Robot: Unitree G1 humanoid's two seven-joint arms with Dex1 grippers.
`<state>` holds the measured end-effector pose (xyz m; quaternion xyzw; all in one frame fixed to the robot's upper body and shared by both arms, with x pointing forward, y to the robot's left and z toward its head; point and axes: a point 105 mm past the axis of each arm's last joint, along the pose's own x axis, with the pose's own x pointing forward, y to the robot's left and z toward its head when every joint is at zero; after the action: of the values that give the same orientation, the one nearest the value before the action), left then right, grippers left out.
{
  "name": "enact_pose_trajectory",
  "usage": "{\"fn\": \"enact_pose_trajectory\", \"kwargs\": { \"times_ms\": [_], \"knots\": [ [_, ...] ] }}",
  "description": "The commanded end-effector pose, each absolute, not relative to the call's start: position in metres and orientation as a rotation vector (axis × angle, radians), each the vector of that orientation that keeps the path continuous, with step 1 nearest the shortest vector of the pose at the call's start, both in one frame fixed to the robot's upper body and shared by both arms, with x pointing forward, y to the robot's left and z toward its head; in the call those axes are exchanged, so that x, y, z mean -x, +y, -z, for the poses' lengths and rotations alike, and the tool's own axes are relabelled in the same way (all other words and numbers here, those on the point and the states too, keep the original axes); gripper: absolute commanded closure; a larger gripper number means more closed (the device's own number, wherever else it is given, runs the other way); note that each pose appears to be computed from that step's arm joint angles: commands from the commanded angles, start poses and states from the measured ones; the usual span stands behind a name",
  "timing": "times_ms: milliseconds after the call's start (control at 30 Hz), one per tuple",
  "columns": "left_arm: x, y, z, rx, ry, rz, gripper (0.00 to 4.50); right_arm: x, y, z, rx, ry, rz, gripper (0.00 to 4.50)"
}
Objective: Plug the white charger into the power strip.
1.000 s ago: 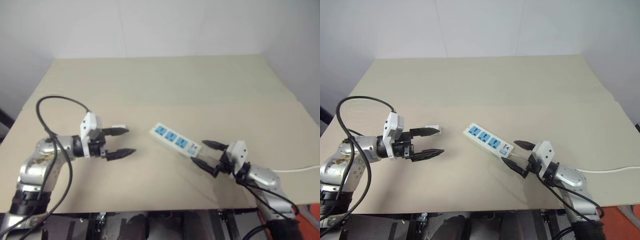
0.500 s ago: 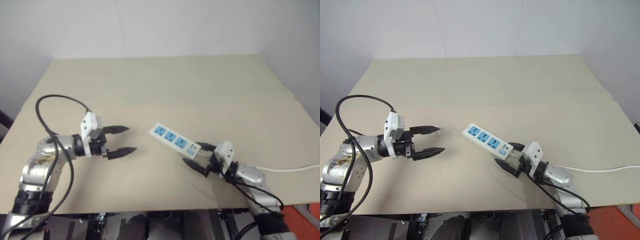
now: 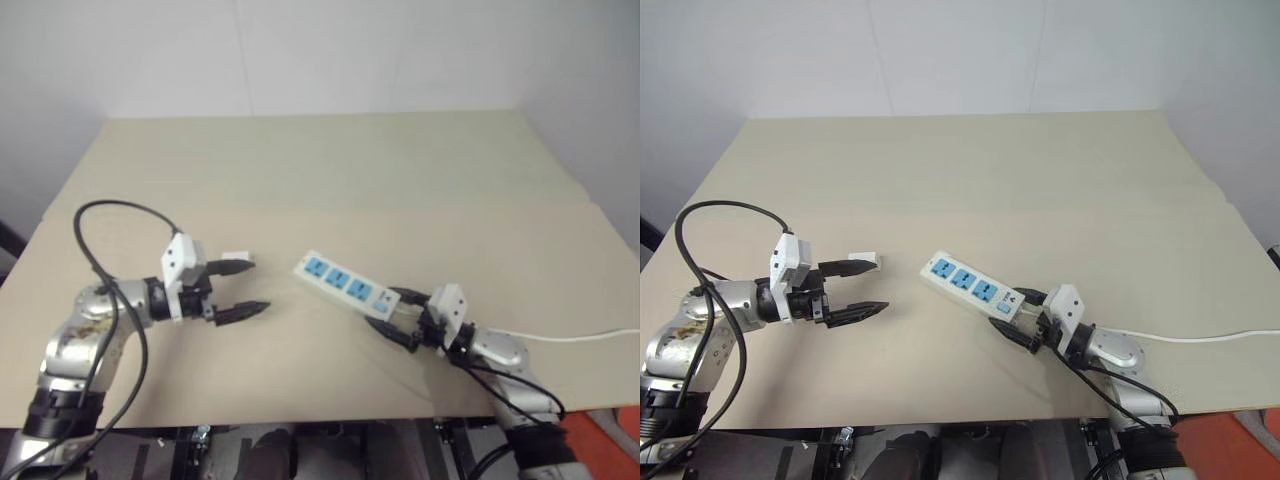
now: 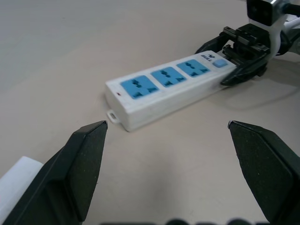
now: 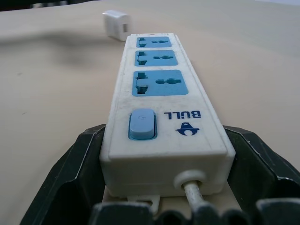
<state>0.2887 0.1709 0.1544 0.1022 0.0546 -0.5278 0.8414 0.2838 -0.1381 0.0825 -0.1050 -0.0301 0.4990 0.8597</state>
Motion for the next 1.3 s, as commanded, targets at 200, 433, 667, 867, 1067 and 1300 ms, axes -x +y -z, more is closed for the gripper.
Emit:
{"fn": "enact_pose_trajectory", "kwargs": {
  "times_ms": [200,433,667,867,1067,1300],
  "knots": [
    [-0.303,0.177,-0.176,-0.418,0.041,0.964,0.00,-0.264,-0.132,-0.101,0.263,-0.150,-1.342,1.08],
    [-0.323,0.184,-0.177,-0.457,0.246,0.921,0.00,-0.268,-0.097,-0.088,0.341,-0.159,-1.574,1.08],
    [-0.338,0.189,-0.199,-0.548,0.397,0.924,0.00,-0.281,-0.077,-0.078,0.348,-0.144,-1.609,1.08],
    [-0.356,0.192,-0.220,-0.711,0.554,0.975,0.00,-0.279,-0.078,-0.071,0.347,-0.109,-1.630,1.08],
    [-0.372,0.196,-0.221,-0.887,0.748,1.063,0.00,-0.280,-0.074,-0.068,0.347,-0.093,-1.627,1.08],
    [-0.394,0.194,-0.202,-1.077,0.873,1.060,0.00,-0.280,-0.072,-0.066,0.333,-0.083,-1.603,1.08]
  ]
}}
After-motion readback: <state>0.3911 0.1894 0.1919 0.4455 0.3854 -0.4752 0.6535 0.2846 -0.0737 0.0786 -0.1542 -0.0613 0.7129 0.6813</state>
